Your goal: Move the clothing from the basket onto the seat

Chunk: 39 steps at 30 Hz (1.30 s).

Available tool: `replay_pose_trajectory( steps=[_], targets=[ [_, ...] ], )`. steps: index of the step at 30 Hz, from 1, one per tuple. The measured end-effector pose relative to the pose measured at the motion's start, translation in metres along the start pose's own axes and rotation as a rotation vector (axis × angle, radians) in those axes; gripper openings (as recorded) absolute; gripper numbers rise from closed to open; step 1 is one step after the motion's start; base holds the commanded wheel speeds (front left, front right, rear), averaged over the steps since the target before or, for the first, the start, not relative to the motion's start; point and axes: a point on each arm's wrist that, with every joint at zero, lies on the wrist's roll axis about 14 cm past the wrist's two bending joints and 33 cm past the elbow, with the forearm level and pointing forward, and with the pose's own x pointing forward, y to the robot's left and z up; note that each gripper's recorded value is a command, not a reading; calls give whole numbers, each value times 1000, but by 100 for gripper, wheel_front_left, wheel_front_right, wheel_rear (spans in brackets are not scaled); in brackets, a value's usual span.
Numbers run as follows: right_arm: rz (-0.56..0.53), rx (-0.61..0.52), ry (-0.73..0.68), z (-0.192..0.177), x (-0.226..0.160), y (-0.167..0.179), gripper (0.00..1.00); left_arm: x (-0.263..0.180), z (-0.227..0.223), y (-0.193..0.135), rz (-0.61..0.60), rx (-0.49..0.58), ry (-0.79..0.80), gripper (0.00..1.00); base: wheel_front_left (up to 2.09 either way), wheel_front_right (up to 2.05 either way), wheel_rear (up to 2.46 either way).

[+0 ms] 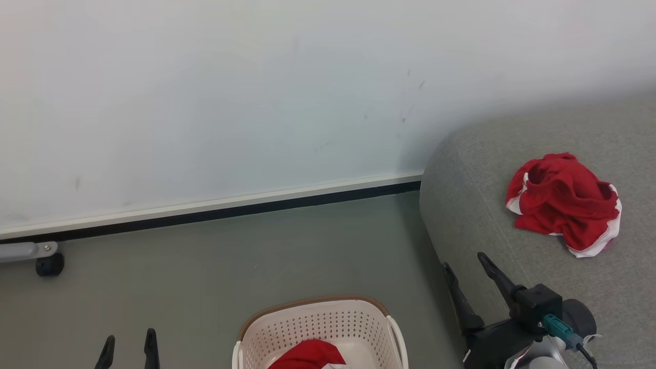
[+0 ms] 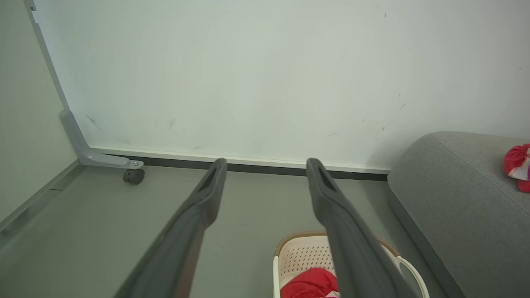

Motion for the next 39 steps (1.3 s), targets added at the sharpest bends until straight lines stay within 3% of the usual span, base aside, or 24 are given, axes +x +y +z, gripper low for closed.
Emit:
replay_pose_trajectory(
  steps=[39],
  targets=[
    [-25,5,-50,11,7,-3,100,2,9,8,30,25,-33,100,0,0,0]
  ],
)
